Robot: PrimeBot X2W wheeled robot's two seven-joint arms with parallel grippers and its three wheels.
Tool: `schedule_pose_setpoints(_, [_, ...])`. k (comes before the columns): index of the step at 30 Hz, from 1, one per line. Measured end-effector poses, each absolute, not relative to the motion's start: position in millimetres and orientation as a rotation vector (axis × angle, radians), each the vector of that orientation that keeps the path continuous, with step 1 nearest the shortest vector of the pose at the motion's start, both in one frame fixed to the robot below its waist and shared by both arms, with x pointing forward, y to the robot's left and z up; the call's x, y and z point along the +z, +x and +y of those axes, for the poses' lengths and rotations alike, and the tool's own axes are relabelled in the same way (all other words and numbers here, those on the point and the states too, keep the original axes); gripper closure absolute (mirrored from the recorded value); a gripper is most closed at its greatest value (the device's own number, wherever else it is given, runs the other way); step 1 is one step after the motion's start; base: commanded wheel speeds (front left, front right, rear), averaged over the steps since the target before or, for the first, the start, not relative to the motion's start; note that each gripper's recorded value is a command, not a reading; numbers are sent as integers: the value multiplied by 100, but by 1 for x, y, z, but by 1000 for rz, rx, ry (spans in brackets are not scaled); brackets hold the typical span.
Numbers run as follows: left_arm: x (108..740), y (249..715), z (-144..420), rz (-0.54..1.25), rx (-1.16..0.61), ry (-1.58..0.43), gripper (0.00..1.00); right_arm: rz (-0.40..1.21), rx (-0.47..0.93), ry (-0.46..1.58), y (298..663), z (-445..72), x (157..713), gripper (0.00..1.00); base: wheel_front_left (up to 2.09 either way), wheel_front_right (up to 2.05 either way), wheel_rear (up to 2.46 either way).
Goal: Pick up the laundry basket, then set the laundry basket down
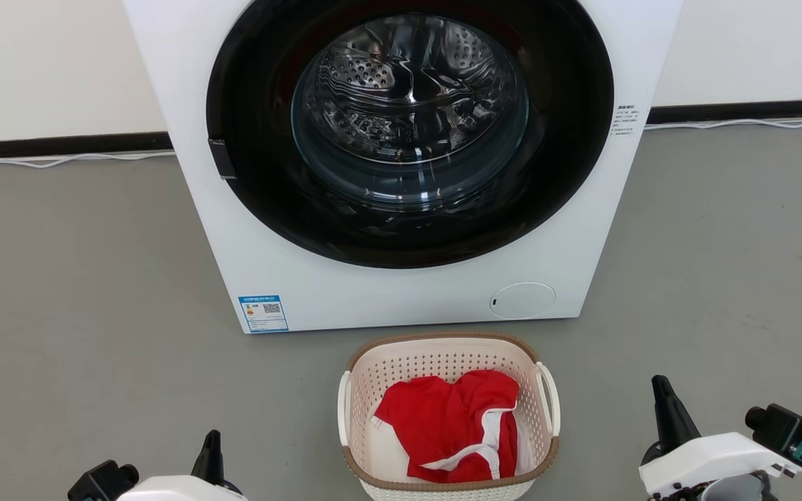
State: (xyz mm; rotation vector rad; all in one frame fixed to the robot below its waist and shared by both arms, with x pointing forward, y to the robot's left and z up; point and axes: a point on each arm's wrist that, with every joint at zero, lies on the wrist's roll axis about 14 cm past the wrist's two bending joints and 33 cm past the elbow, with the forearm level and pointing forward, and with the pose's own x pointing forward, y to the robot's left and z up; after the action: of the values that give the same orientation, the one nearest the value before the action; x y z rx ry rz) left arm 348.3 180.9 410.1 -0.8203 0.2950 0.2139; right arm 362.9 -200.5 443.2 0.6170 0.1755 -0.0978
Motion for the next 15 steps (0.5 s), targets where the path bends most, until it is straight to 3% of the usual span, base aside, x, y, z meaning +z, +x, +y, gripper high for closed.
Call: schedule_pose_setpoints(15, [419,353,182,271,208,-972,100,155,-121,807,367,-203,450,100,0,0,0])
